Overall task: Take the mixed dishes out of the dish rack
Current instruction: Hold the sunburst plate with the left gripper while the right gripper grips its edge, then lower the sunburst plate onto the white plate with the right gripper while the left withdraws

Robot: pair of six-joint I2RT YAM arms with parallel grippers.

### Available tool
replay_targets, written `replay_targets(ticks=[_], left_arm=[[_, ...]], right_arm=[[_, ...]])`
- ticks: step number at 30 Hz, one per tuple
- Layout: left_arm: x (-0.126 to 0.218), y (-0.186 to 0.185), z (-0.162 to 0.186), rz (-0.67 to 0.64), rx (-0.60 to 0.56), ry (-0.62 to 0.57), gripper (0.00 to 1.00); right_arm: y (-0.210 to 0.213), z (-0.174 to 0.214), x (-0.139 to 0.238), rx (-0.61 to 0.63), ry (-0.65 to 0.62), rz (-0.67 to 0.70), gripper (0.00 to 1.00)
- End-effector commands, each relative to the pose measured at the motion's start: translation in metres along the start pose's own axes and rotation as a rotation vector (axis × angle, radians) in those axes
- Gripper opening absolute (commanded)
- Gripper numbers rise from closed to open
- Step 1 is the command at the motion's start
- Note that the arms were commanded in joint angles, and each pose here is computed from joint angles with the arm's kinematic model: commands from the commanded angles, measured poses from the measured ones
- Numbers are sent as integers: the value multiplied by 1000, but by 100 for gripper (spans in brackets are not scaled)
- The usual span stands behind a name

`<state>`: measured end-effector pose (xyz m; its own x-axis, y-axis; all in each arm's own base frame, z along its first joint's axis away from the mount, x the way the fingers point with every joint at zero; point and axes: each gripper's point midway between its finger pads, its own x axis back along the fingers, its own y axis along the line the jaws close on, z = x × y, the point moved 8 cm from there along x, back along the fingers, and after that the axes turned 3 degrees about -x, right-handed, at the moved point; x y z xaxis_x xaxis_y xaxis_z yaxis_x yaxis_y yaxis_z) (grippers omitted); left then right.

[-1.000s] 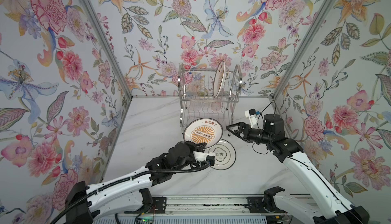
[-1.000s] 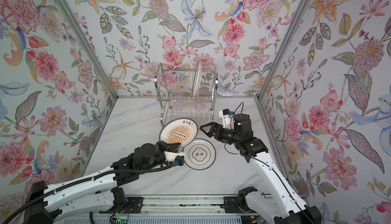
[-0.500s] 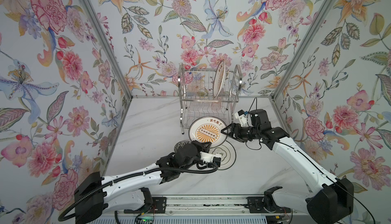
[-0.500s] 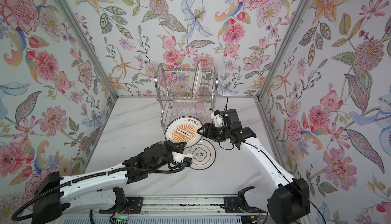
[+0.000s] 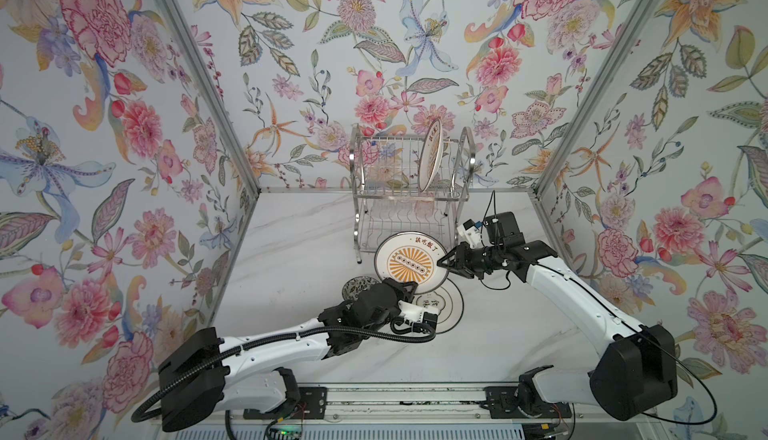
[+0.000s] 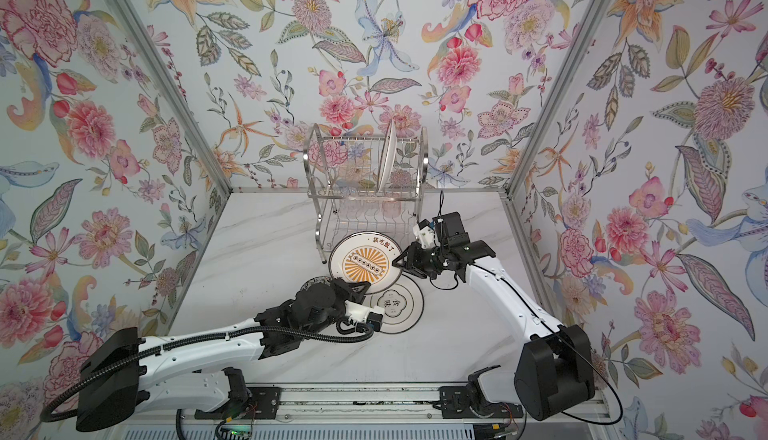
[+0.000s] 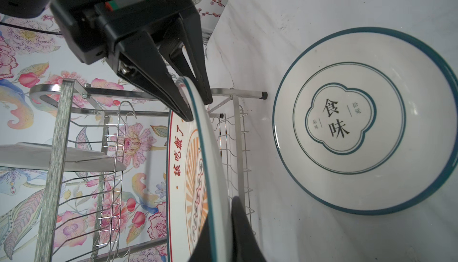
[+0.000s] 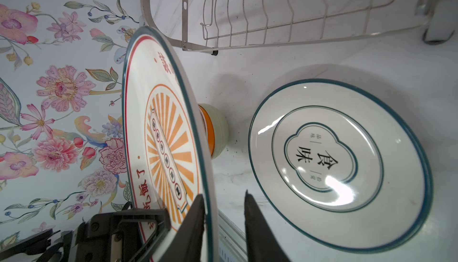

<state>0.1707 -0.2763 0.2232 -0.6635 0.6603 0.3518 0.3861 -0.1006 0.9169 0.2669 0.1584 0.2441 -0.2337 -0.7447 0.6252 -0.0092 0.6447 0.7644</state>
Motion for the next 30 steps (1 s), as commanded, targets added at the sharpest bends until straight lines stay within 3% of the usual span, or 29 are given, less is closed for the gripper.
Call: replay_targets(ticks=[1, 15, 19, 23, 29, 30], left_arm=[[0, 18, -8, -85, -16, -3, 0], [-11, 16, -8, -150, -20, 7, 3], [-13, 21, -8, -186, -2, 16, 8], [-13, 26, -7, -219, 43, 24, 33], [-11, 29, -3, -241, 107, 42, 98], [-10, 30, -2, -244, 123, 46, 99]], right_arm=[[-1, -4, 2, -10, 7, -6, 24], [-1, -11, 7, -25, -32, -52, 0], [-5, -13, 14, -25, -90, -40, 0], [-12, -15, 24, -39, -160, -23, 0], [-21, -17, 36, -57, -223, -4, 0], [-21, -17, 39, -58, -242, -1, 0]])
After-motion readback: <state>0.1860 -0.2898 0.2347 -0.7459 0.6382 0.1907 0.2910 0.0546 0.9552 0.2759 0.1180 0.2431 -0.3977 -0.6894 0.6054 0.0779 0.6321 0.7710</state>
